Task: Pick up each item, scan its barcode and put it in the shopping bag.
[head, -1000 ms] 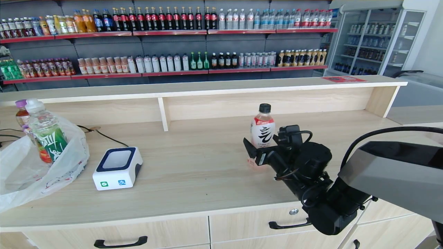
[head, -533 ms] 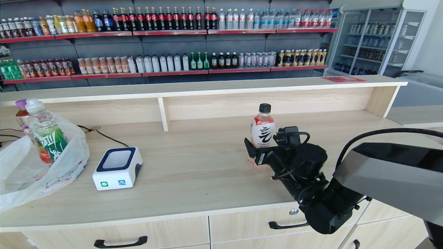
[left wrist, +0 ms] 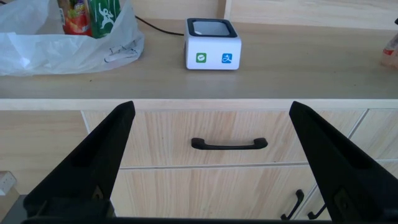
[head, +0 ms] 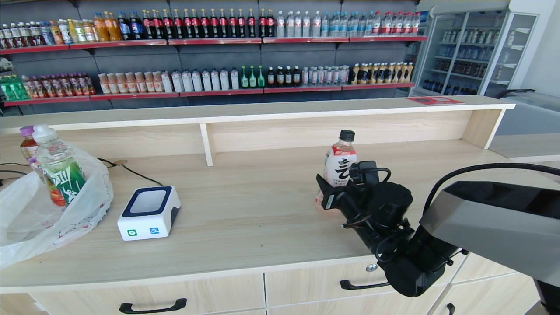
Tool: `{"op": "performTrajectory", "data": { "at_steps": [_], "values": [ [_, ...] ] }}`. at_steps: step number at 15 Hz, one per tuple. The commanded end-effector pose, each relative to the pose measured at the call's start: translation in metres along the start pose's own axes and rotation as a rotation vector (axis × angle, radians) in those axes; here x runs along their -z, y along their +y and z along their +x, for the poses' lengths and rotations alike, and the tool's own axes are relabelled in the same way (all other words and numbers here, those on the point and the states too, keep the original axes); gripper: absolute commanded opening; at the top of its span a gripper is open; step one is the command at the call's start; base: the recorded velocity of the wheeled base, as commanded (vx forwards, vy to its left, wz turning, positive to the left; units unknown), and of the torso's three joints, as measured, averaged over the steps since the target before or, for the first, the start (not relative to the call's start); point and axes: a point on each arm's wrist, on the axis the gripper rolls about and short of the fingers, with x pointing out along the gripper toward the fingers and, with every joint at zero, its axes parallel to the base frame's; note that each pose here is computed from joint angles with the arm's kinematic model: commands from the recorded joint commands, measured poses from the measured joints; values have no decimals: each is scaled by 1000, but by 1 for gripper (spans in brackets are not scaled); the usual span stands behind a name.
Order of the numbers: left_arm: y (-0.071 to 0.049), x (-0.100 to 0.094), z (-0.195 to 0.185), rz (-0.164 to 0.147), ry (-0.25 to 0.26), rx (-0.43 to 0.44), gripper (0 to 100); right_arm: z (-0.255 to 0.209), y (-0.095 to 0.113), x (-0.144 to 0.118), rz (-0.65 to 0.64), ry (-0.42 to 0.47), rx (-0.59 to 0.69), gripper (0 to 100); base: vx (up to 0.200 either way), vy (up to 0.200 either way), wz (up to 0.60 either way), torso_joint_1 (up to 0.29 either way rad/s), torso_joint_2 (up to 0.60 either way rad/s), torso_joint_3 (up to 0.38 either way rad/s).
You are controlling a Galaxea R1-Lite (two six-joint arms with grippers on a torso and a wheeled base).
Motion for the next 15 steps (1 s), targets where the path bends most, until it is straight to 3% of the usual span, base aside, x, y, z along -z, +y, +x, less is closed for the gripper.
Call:
{"op": "performTrajectory", "data": {
  "at_steps": [1,9,15],
  "values": [
    [0,0,0,-1,-1,0,100,0,1,-2,5,-5,-2,0,0,0,0,0,0,0],
    [0,0,0,-14,1,-1,100,-11,1,-27,31,-43,-8,0,0,0,0,0,0,0],
    [0,0,0,-15,1,-1,100,-65,12,-80,50,-85,-71,0,0,0,0,0,0,0]
  ]
}}
